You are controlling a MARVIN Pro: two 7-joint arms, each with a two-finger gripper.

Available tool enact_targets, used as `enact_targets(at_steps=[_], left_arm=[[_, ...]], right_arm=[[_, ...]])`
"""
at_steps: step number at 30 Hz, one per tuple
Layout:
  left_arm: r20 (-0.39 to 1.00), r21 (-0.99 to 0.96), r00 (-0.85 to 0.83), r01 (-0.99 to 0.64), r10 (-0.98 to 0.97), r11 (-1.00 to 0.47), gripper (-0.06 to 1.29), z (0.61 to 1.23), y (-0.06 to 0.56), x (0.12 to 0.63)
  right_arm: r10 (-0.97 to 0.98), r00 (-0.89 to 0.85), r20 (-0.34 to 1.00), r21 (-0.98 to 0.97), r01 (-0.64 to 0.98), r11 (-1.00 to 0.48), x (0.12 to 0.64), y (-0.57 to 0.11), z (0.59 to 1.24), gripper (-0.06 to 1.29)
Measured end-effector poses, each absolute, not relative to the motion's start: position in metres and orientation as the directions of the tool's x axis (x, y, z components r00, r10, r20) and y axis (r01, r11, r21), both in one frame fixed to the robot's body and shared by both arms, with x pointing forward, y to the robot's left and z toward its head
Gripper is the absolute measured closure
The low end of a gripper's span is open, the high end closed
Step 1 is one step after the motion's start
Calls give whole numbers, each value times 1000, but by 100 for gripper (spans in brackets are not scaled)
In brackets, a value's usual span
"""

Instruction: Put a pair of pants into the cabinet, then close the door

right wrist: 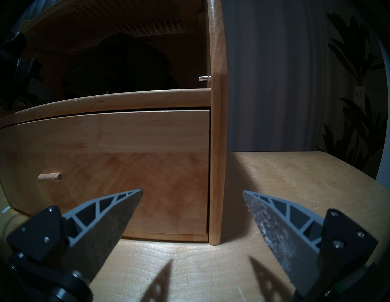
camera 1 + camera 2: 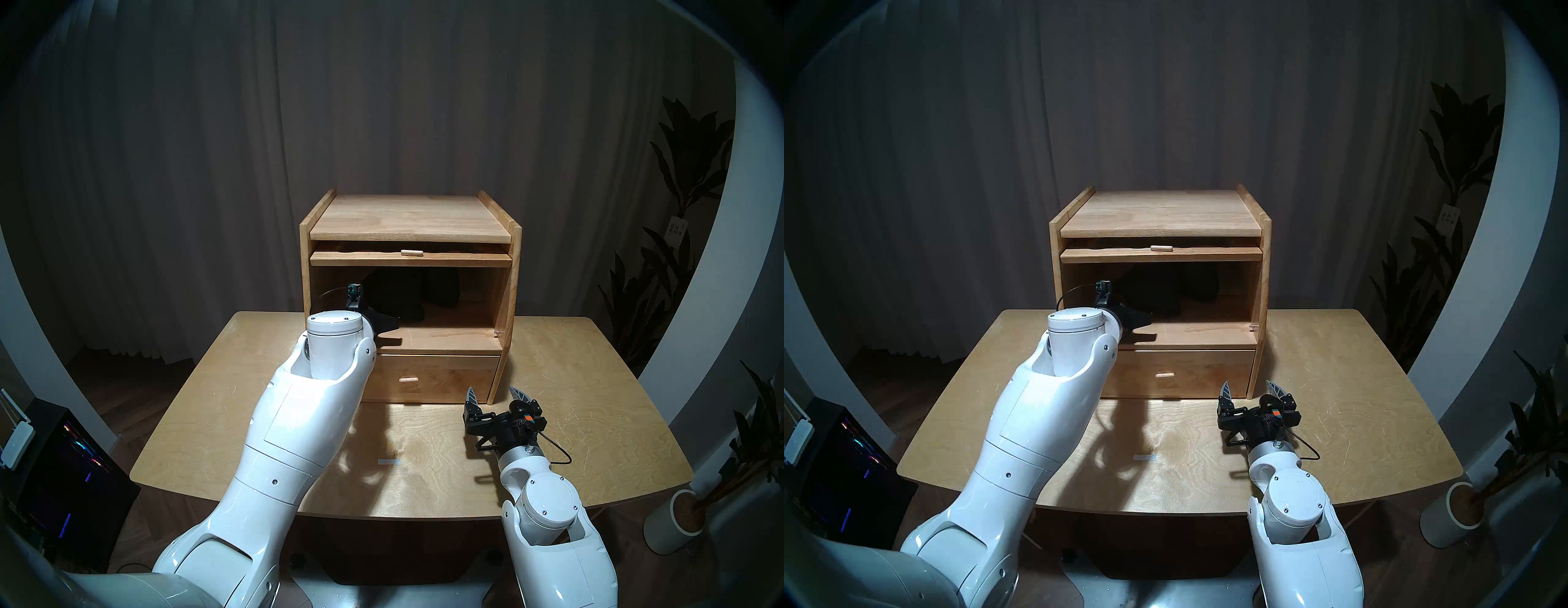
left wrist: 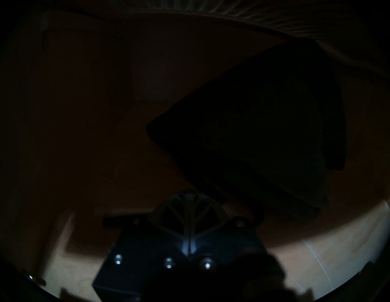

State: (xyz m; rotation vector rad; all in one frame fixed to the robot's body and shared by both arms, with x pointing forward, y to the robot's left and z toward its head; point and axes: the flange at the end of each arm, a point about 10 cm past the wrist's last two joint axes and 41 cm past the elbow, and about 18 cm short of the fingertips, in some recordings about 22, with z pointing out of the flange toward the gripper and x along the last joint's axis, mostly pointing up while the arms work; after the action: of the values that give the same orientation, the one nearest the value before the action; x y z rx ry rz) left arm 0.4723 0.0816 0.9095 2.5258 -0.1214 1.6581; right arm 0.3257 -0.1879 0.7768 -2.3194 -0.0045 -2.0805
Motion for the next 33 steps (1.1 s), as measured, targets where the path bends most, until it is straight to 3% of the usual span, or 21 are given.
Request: enact_targets(at_steps=[5,6,7,8,9,10,23,33], left_arm=[[922,32,383,-193,-46,-981,126,905,61,448],[924,24,378,-203,-56,-979,105,904,58,442],[927,13,369,-210,-67,-978,62,904,56,436],[928,6,364,-213,-74,-977,41,903,55,433],[930,-3,358,-214,-82,-977,12,903,55,430],[932,-18,349,-212,-93,-977,-2,903,55,426],[956,-164,228,-108,-185,-980,-2,914,78,388],[968,-167,177,-72,-177,-983,-2,923,90,360]], right_arm=[[-15,110,994,-17,20,-1000,326,-188,776,-2],[-15,110,994,-17,20,-1000,326,-188,776,-2],[-15,110,994,-17,20,-1000,326,-188,776,-2],[-15,111,994,-17,20,-1000,326,-188,776,-2],[-15,111,994,-17,20,-1000,326,-188,776,-2],[-15,111,994,-17,20,-1000,326,-188,776,-2],[-15,115,993,-17,20,-1000,326,-188,774,-2],[-15,115,993,-17,20,-1000,326,-188,774,-2]])
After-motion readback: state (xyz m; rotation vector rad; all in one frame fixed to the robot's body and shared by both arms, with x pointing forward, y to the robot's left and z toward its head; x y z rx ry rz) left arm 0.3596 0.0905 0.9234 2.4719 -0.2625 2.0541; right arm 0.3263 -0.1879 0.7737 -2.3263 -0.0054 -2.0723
